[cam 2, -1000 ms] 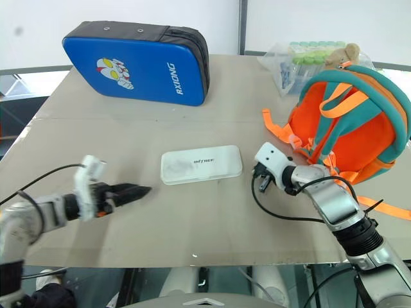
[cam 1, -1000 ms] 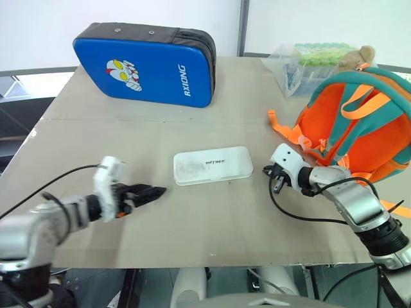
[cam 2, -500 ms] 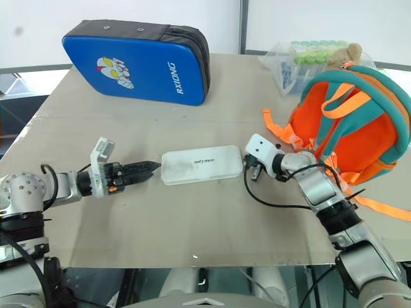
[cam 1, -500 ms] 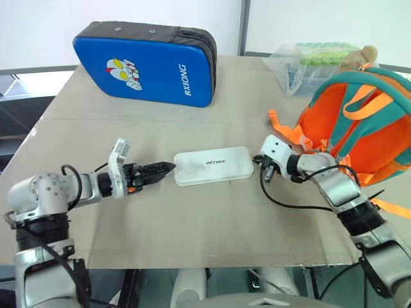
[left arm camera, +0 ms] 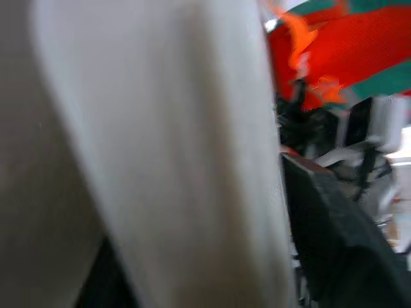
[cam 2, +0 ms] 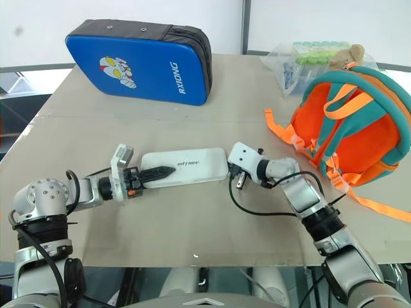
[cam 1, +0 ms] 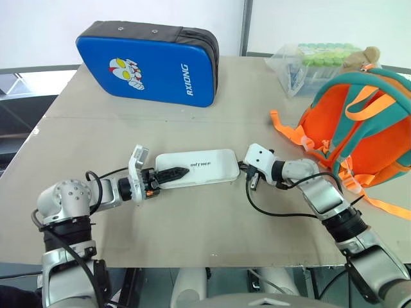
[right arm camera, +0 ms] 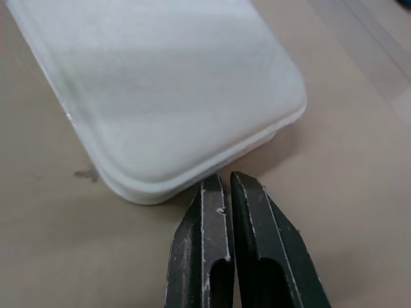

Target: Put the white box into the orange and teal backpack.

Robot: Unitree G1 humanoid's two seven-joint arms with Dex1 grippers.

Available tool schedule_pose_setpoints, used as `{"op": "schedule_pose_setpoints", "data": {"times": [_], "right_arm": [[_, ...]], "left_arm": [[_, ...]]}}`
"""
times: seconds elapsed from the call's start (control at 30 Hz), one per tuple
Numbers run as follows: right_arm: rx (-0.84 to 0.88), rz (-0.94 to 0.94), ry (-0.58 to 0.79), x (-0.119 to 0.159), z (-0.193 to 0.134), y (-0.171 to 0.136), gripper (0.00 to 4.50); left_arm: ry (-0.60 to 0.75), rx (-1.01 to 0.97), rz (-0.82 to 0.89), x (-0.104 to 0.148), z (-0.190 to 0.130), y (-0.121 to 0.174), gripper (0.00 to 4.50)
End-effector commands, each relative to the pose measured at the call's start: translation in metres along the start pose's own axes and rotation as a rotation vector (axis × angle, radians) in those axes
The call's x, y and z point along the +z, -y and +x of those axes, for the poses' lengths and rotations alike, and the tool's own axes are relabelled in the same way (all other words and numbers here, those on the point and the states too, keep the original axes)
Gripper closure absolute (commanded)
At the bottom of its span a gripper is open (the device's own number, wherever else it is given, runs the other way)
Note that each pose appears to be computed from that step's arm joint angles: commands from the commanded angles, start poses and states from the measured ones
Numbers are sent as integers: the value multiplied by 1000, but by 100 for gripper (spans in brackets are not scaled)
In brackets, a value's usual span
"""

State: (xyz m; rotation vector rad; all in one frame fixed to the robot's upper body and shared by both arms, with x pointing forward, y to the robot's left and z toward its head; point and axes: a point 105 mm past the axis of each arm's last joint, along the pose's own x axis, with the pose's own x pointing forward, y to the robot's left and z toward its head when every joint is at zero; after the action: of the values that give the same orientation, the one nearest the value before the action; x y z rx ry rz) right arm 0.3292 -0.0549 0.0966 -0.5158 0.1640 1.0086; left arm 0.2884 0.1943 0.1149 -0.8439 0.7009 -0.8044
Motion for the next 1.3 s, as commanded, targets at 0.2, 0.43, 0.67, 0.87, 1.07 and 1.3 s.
{"op": "schedule_pose_setpoints", "data": {"times": [0.2, 0.43, 0.67, 0.87, 1.07, 1.3], "right_arm": [[-208, 174, 195, 52, -101, 12, 400], [-572, 299, 264, 63, -202, 20, 119], [-789, 463, 63, 27, -252, 32, 10], [-865, 534, 120, 28, -233, 63, 10], [-843, 559, 210, 40, -198, 88, 47], [-853, 467, 208, 44, -186, 104, 319]], "left_arm": [[110, -59, 128, 19, -5, 37, 341], [194, -112, 444, 44, 20, 92, 341], [202, -165, 797, 45, 43, 133, 341], [193, -216, 863, 40, 51, 140, 341], [226, -204, 906, 44, 48, 144, 341], [249, -167, 936, 43, 43, 143, 341]]}}
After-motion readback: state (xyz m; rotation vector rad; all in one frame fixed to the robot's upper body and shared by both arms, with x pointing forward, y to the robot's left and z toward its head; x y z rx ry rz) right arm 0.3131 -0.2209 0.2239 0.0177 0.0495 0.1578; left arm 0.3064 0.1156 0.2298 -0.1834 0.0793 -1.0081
